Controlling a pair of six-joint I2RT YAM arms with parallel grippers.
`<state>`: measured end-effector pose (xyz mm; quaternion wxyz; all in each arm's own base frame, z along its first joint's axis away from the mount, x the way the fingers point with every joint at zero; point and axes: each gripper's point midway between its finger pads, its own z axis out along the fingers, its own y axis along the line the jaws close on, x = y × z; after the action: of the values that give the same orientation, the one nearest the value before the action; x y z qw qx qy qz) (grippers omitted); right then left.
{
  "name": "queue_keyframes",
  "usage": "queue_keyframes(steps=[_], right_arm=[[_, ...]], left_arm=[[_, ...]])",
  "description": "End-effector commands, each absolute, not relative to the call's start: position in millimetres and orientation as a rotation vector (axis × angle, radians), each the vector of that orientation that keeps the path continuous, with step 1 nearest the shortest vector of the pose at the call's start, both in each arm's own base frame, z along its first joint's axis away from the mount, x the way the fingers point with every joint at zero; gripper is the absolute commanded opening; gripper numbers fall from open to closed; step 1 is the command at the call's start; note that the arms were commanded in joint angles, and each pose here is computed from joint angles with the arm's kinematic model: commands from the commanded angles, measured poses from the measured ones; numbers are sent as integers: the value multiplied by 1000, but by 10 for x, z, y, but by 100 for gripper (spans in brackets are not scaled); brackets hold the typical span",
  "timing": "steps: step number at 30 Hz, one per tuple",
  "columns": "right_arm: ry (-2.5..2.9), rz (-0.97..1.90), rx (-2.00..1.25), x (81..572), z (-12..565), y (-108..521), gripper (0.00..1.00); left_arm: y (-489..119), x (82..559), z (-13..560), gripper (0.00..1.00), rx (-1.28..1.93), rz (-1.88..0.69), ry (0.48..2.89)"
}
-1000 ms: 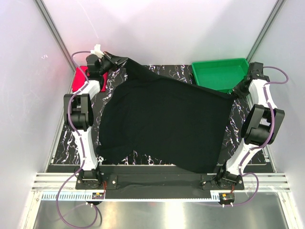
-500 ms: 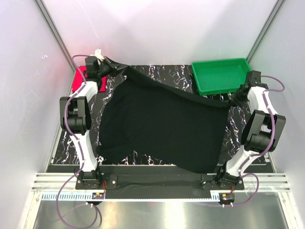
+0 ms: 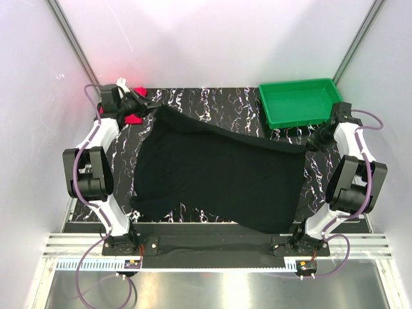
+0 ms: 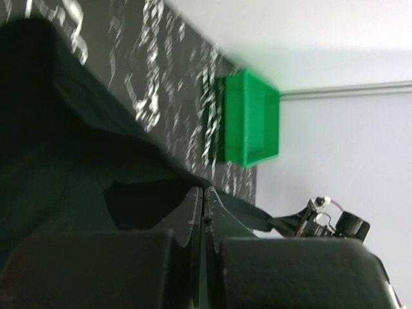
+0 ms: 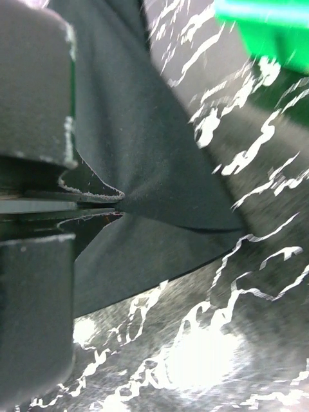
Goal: Fold and stack the t-shirts
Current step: Fold the tshirt
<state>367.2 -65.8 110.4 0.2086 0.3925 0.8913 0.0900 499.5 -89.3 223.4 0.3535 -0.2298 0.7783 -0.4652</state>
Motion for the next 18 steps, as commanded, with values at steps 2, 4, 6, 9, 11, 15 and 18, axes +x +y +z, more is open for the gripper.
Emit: queue_keyframes(steps=[2,4,6,9,11,15,18], right_arm=[[2518,265,1095,3520,1046,-599,0],[2527,271,1101,3490,1015,-581,0],[2534,273,1110,3444,989,-563,0],[2541,250,1124,3372,947,-569,0],[2549,237,1136,3303,915,-563,0],[2558,220,1166,3256,848,-572,0],[2573,214,1181,3239,790,-571,1]], left_arm=[[-935,4766,2097,0,-574,-1190,2081],[-933,4726,2024,0,-583,-1189,2100],[-934,4705,2001,0,-581,-1185,2107],[-930,4669,1951,0,-581,-1173,2127],[-931,4631,1933,0,-585,-1162,2145],[-911,4594,1882,0,-585,-1139,2169],[-895,4570,1815,0,-595,-1118,2193]])
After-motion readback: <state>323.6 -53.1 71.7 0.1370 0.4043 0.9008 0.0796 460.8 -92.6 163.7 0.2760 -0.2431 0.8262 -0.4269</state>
